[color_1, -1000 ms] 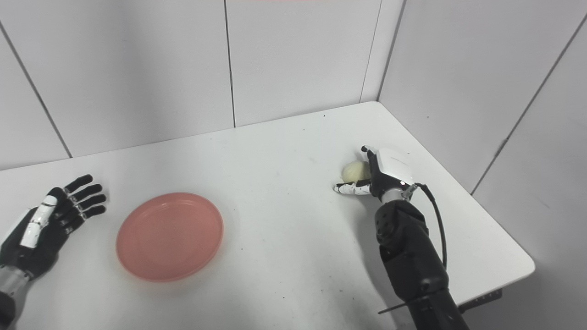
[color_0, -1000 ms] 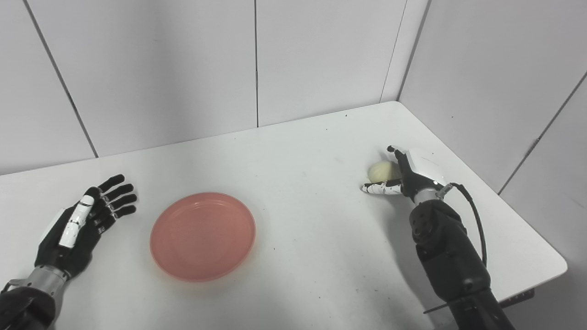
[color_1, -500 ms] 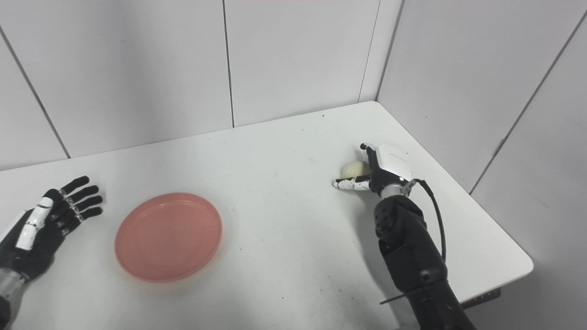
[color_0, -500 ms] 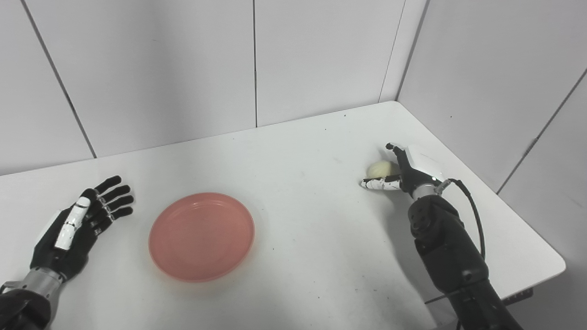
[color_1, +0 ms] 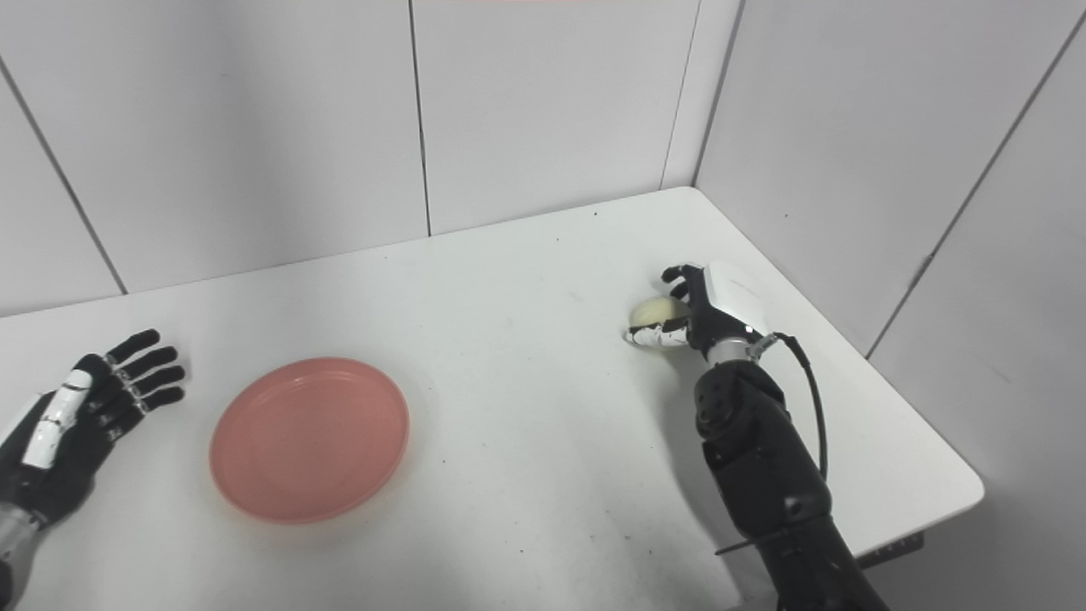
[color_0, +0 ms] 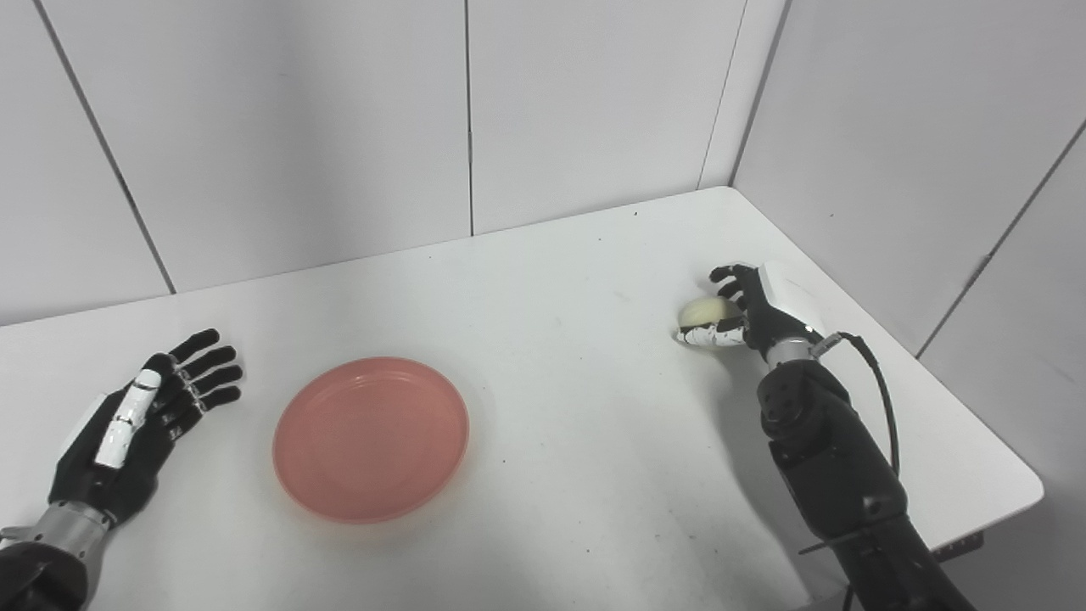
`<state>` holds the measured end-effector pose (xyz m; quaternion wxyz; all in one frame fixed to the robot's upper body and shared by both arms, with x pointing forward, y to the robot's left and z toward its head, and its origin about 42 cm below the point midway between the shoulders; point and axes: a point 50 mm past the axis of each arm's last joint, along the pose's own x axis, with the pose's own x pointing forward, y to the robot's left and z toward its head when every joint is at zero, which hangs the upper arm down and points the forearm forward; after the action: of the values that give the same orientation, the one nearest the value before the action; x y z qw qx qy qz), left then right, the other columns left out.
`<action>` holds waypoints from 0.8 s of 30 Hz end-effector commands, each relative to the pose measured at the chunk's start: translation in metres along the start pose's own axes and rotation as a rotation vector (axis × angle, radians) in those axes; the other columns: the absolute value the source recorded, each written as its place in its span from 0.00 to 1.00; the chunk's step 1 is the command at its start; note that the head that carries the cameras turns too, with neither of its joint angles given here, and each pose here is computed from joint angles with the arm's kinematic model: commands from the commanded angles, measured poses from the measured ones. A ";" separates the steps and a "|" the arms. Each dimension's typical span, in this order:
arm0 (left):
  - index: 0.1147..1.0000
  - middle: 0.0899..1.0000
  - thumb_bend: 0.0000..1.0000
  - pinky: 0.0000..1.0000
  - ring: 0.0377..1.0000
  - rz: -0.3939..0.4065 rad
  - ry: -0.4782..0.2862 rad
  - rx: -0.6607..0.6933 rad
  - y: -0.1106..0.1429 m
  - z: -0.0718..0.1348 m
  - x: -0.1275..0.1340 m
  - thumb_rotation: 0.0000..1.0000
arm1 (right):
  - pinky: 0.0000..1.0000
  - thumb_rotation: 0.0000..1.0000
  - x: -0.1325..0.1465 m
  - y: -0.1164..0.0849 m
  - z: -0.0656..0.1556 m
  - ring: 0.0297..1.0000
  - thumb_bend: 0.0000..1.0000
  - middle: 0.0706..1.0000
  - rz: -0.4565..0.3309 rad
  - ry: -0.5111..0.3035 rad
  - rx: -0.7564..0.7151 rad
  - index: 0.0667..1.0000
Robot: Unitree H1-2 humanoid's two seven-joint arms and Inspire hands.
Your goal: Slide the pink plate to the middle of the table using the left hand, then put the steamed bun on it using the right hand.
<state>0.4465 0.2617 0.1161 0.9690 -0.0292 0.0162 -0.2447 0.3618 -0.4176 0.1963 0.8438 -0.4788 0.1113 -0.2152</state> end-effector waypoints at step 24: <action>0.78 0.80 0.52 0.78 0.80 0.036 0.261 -0.090 -0.005 -0.067 -0.043 0.83 | 0.41 0.13 0.001 -0.024 0.011 0.46 0.51 0.50 -0.038 -0.047 -0.009 0.45</action>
<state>0.4447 0.2630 0.1160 0.9688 -0.0279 0.0149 -0.2459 0.3584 -0.4144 0.1981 0.8510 -0.4705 0.1200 -0.1998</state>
